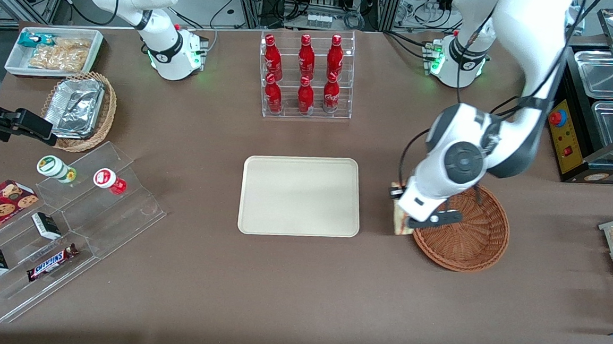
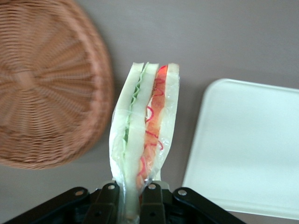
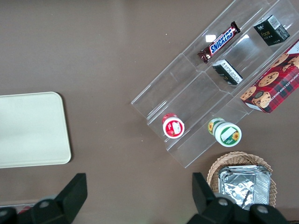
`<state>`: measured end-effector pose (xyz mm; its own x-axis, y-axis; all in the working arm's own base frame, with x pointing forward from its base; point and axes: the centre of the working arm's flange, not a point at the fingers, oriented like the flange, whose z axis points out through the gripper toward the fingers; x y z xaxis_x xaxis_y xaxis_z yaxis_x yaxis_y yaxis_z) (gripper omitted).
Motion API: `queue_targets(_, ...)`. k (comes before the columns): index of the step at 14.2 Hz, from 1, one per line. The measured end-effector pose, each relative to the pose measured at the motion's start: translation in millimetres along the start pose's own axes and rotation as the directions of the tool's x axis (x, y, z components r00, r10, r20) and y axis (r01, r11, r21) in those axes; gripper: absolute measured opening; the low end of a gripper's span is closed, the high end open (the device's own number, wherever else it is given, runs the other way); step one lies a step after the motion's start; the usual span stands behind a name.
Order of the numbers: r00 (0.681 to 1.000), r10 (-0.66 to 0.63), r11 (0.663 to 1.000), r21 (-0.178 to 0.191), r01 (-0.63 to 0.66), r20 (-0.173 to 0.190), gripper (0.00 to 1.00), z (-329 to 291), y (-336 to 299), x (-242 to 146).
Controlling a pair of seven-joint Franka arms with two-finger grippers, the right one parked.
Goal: Place sandwich from basket to tray
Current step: 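Lift the sandwich and carry it toward the cream tray, then lower the sandwich onto the tray and open the left gripper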
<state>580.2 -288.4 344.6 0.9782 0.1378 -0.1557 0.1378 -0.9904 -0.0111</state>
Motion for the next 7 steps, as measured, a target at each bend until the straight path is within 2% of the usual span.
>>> queue_targets(3,0.999,0.033,0.999,-0.001,-0.033,0.004,0.14,23.8,63.7,-14.4)
queue_targets(7,0.999,0.008,0.999,-0.044,-0.009,-0.034,0.14,49.5,146.5,-42.3)
